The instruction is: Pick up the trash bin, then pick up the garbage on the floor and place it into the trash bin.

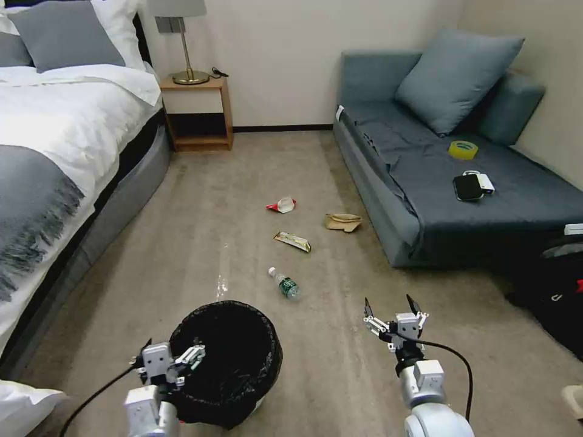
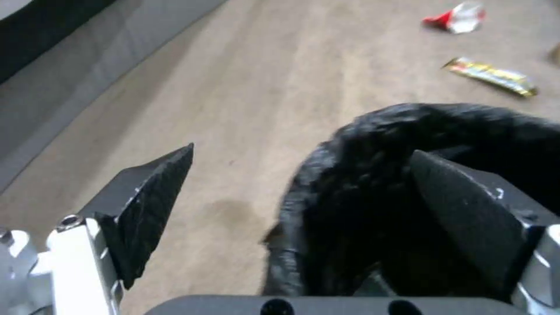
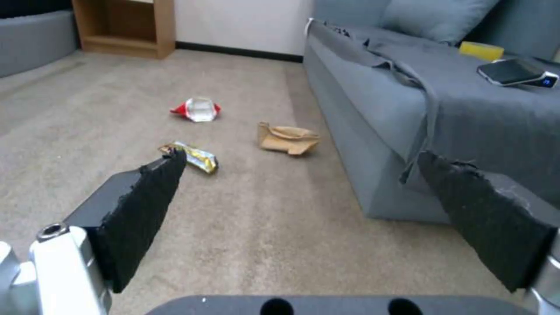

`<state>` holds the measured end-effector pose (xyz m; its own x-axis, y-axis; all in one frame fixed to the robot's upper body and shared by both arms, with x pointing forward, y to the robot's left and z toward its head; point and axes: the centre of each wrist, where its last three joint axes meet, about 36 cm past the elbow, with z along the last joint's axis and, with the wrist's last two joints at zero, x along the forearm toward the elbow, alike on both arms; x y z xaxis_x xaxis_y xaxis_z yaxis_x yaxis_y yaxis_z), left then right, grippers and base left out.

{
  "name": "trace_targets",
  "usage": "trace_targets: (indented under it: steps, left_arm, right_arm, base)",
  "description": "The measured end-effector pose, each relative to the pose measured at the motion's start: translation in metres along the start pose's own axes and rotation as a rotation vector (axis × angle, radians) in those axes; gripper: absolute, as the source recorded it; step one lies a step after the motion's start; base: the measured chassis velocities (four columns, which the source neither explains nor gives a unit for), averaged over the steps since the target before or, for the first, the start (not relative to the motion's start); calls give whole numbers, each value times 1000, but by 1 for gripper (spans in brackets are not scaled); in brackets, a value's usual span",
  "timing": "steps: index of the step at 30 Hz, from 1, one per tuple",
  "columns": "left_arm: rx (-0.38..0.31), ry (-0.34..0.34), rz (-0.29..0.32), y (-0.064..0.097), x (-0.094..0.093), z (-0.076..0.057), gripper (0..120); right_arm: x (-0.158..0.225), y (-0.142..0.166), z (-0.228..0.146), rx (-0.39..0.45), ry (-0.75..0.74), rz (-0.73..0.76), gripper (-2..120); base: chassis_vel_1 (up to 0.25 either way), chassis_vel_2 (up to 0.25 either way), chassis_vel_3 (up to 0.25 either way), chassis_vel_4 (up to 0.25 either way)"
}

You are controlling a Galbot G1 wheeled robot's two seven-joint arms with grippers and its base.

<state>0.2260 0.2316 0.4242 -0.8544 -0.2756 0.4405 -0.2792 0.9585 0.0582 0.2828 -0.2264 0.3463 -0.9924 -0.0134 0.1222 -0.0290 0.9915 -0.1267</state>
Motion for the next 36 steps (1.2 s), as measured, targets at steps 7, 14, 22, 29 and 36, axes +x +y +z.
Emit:
trace_targets:
  steps: [7, 14, 22, 29, 36]
  left_arm:
    - [8, 106, 1, 4, -16, -2, 100]
    - [22, 213, 37, -2, -40, 17, 100]
    - [56, 245, 75, -3, -51, 18, 81]
    - [68, 258, 88, -2, -53, 23, 55]
    - [69, 279, 87, 0, -51, 31, 29]
  right_arm:
    - [2, 0, 4, -5, -1, 1, 100]
    - [4, -2, 13, -16, 2, 14, 100]
    - [1, -6, 16, -27, 4, 35, 100]
    - [0, -6, 19, -35, 10, 45, 100]
    - [1, -11, 18, -40, 32, 53, 100]
  base:
    - [0, 0, 0, 0]
    - [0, 0, 0, 0]
    - [0, 0, 0, 0]
    - [0, 0, 0, 0]
    - [0, 0, 0, 0]
